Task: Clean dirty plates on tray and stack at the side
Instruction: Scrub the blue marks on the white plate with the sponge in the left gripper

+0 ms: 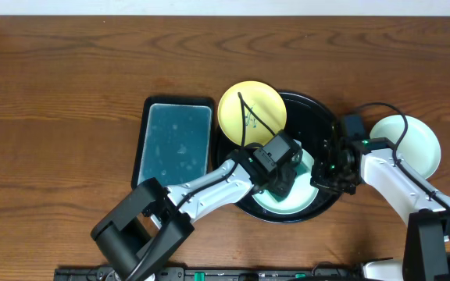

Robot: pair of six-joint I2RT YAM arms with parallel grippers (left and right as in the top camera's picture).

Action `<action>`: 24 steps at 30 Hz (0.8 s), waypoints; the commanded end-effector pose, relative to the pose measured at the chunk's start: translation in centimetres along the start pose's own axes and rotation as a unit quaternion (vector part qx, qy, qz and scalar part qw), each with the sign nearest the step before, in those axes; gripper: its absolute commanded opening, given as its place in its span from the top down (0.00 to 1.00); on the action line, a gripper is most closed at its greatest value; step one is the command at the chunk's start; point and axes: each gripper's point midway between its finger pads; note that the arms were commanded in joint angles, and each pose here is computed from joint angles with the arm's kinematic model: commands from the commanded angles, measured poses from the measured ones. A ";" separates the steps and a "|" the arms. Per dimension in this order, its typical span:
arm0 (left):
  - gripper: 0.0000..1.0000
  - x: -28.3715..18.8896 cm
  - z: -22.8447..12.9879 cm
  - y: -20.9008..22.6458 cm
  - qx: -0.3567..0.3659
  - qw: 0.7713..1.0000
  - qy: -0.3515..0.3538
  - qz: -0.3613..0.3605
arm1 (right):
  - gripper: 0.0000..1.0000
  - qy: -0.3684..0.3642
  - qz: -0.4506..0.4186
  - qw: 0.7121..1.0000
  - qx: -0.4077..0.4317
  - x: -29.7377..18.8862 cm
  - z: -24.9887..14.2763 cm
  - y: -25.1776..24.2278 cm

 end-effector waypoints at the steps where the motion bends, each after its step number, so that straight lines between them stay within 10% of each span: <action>1: 0.92 0.8 -2.3 0.5 -0.005 0.999 0.044 0.018 | 0.99 -0.009 -0.030 0.999 0.011 0.1 0.4 -0.8; 10: 0.92 -0.1 -4.8 4.4 -0.018 0.990 0.087 0.111 | 0.99 -0.003 -0.049 0.999 0.014 0.6 -0.4 -1.8; 24: 0.92 0.3 2.6 2.7 -0.088 0.992 -0.062 0.062 | 0.99 0.005 -0.051 0.999 0.015 1.3 -1.2 -2.2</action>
Point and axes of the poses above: each gripper's point midway between its finger pads, its own x axis out along the fingers, its own y axis along the line the jaws close on, z = x × y, and after that the axes turned 7 degrees about -x, right-handed
